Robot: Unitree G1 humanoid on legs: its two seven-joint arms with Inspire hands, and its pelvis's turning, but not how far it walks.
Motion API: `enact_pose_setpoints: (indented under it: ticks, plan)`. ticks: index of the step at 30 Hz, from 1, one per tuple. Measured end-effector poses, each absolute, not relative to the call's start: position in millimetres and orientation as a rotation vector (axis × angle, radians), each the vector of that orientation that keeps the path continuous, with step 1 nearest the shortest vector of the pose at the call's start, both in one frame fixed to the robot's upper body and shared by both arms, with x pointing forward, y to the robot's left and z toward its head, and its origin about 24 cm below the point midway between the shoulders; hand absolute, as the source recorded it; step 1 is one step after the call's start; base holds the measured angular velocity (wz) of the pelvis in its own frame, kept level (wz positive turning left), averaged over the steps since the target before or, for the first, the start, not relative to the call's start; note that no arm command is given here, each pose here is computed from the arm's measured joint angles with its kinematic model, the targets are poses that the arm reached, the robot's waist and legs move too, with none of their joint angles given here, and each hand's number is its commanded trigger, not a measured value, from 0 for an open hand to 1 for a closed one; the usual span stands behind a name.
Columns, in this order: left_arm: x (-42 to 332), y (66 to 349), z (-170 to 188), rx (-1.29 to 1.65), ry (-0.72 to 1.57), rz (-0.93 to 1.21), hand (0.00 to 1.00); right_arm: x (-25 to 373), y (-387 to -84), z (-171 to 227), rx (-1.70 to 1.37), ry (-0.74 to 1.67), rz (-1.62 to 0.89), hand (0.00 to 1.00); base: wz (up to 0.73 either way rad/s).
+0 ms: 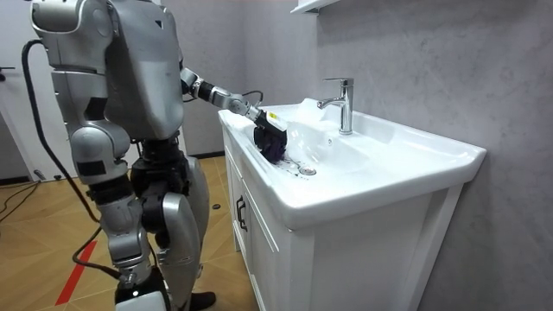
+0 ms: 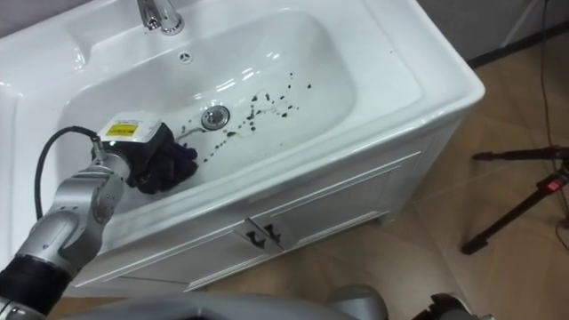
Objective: Wipe basin
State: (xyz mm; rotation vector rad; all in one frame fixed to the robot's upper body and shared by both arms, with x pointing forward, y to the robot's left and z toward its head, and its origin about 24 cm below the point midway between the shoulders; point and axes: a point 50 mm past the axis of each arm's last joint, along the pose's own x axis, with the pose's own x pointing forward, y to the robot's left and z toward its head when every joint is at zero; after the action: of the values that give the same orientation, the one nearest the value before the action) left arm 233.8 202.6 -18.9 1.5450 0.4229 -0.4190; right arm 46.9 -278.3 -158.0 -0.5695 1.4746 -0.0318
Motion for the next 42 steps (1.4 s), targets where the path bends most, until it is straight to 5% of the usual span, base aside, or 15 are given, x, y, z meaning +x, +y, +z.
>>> enact_pose_setpoints:
  ticks: [17,42]
  plan:
    - [236,191,-31,1.442,0.458,-0.42,1.0,45,-278,-158,-0.493,1.459,-0.104,0.0,-0.01]
    - [277,194,-56,1.005,0.571,-0.094,1.0,3,-278,-159,-0.502,1.566,-0.132,0.0,-0.14]
